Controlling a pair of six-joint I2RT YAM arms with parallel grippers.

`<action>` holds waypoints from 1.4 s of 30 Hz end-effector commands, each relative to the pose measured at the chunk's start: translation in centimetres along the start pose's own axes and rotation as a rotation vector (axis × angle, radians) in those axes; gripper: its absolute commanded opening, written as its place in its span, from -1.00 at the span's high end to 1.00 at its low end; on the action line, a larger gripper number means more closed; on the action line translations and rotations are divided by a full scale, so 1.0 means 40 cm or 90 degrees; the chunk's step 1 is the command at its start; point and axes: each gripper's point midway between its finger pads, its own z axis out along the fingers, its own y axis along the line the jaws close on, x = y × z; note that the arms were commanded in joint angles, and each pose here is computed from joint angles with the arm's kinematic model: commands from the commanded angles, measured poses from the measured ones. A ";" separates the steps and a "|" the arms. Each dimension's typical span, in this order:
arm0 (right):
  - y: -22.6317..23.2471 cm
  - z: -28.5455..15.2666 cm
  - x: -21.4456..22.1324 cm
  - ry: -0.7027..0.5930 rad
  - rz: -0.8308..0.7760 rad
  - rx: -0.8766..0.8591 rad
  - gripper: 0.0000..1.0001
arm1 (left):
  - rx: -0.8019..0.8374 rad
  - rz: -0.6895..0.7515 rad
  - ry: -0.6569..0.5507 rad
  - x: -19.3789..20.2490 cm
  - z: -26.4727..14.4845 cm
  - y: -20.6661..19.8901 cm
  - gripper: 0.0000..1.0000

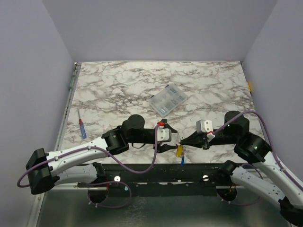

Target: Put the keys on the keyring

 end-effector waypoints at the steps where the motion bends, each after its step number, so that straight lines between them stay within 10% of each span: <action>1: -0.008 -0.016 -0.038 -0.017 -0.037 0.015 0.99 | 0.036 -0.016 -0.018 -0.022 -0.006 -0.025 -0.34; 29: -0.008 -0.009 -0.069 -0.043 -0.047 0.000 0.99 | 0.077 -0.051 -0.054 -0.009 0.036 -0.047 0.07; 38: -0.007 -0.013 -0.070 -0.044 -0.046 0.004 0.99 | 0.073 -0.048 -0.056 -0.011 0.037 -0.044 1.00; 42: -0.006 -0.015 -0.061 -0.035 -0.041 0.008 0.99 | 0.045 -0.043 -0.044 -0.008 0.025 -0.029 1.00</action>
